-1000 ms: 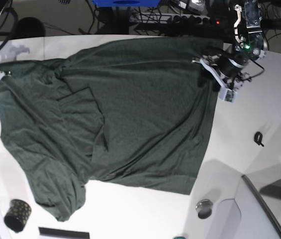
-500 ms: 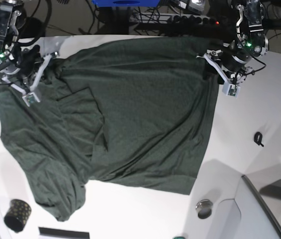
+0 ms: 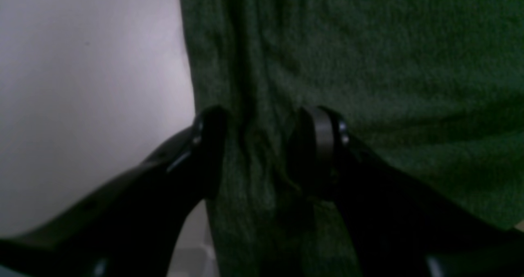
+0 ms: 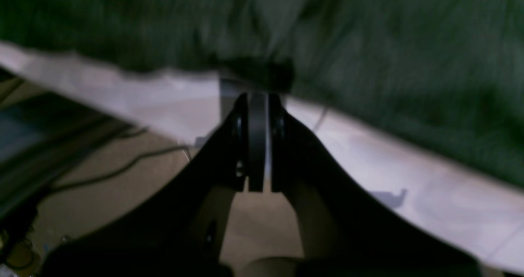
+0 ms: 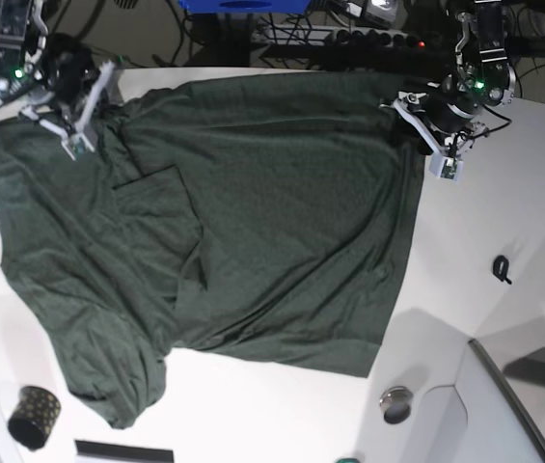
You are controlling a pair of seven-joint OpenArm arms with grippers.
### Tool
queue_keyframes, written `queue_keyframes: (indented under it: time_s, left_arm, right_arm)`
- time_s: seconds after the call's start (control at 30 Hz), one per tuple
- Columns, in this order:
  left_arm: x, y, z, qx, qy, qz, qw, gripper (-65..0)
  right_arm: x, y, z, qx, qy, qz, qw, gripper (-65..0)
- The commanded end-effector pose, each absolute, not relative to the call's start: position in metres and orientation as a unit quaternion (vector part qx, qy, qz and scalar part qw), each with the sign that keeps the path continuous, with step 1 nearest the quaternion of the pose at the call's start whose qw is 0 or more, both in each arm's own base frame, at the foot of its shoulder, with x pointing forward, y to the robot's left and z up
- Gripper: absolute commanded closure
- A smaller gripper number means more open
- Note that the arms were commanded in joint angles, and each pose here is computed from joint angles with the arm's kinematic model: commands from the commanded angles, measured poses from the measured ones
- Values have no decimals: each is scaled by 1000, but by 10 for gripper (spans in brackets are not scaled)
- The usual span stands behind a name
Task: Layout the t-shirt on the table in an organized manner, then fold the t-shirt properly
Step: 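Grasp the shirt hem corners with both grippers, then pull the held shirt edges apart with both grippers to stretch it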
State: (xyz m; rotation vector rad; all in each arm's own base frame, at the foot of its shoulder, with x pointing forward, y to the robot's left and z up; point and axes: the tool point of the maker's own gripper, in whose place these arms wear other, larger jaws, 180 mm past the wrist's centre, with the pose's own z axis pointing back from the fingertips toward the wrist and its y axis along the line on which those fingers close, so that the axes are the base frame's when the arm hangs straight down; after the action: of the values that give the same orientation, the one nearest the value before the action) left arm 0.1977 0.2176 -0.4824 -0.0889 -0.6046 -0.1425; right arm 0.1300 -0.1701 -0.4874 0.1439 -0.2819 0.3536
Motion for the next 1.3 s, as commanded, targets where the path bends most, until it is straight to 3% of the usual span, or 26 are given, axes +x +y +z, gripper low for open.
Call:
queue_keyframes:
  time_s: [0.0,0.13,0.27,0.37,0.57,0.9,1.07,1.27]
  left_arm:
    - [198,225,-479,-36,-297,-77,951,-281]
    - [198,225,-477,-34,-298,-80,950,-281]
    - [205,239,-464,-20,-317,-75,945,-281]
    - [215,244,-451,-11,-336,-72,939,-281]
    - [236,239,-443,-16,-357,-67,931,-281]
    - [237,233,-482,-42,-318,-33,947,-281]
    - [229,236,-483,-43,-341,-25,939,-281]
    - [226,243,-466,-30,-359,-27,932,-281]
  right_arm:
    - [132,-174,-480,64,-149,175,971,-8]
    - [127,-190,-473,43,-142,186,971,-8]
    - [148,-188,-451,26,-178,203,963,-8]
    - [175,-165,-443,40,-209,219,952,-8]
    - [194,-139,-461,76,-202,219,952,-8]
    - [145,-140,-477,86,-156,217,960,-8]
    - [131,-141,-475,85,-149,218,961,-8]
    - [149,-142,-445,62,-194,231,951,-8]
